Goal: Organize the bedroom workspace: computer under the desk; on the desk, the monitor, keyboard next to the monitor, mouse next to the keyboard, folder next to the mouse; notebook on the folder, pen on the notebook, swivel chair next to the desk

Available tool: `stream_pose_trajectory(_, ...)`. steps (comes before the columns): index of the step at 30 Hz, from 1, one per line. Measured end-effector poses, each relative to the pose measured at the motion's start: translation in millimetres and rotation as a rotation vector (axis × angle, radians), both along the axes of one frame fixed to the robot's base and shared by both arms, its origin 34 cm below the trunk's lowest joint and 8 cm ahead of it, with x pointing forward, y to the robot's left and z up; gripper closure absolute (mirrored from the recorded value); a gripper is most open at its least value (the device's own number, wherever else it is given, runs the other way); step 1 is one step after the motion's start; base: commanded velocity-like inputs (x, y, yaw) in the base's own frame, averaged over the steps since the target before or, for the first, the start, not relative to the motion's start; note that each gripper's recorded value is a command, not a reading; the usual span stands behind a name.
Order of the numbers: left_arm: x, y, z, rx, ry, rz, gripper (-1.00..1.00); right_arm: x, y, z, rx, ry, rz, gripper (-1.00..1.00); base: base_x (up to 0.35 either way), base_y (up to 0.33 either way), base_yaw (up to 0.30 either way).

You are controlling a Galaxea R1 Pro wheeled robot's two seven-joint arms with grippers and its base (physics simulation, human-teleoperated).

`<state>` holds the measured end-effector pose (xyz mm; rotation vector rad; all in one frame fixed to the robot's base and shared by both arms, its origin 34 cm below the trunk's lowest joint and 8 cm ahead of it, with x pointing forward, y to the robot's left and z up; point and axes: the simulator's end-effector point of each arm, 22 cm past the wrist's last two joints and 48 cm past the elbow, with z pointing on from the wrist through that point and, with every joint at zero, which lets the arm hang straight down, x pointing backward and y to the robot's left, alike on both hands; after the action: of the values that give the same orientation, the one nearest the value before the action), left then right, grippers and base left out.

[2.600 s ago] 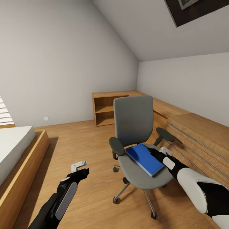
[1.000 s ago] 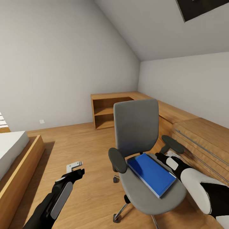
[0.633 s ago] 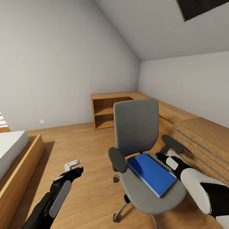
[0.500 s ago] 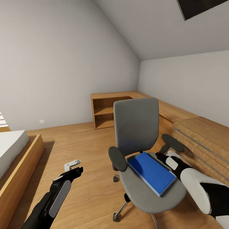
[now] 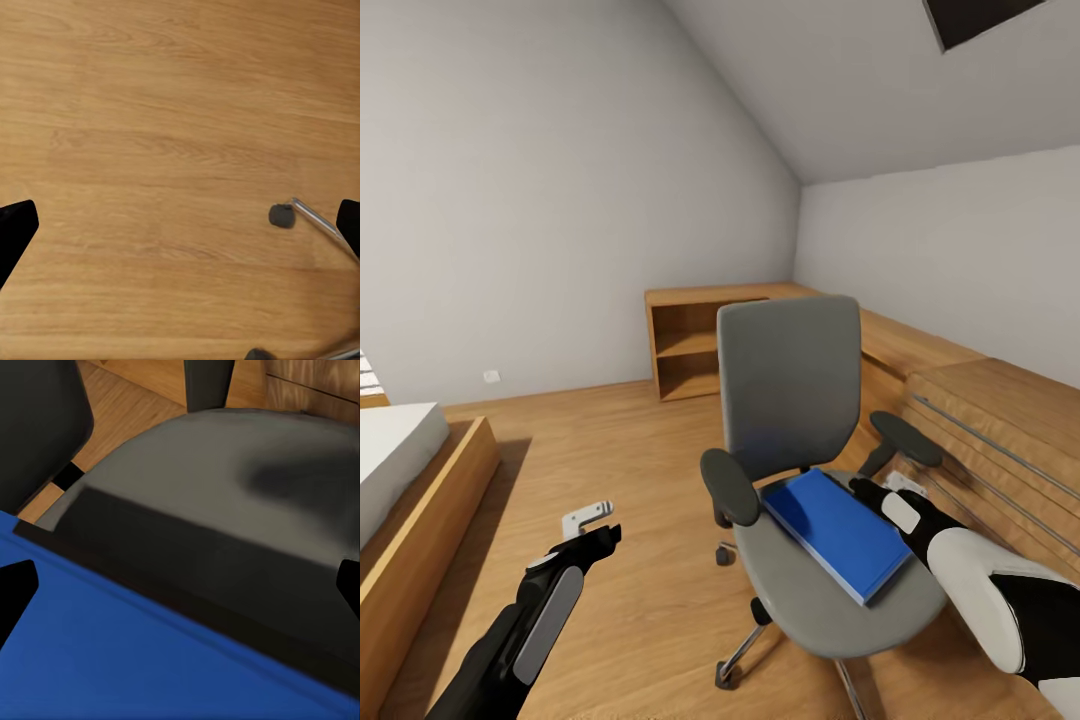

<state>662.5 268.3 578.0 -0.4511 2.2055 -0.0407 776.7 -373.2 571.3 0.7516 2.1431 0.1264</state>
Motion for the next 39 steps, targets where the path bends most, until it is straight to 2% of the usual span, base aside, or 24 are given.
stream_pose_trajectory(9,-2,-1,-8,0.001,-0.001,-0.001,-1.00,-2,0,-9,-0.004,0.004,0.000,-1.00,0.000,0.000,0.000)
stream_pose_trajectory(17,-3,-1,-15,0.003,-0.001,-0.002,-1.00,-4,0,-16,-0.032,0.010,0.019,-1.00,0.000,0.000,0.000)
stream_pose_trajectory(39,-6,-2,-26,0.000,-0.001,-0.002,-1.00,-6,0,-27,-0.044,0.014,0.026,-1.00,0.000,0.000,0.000)
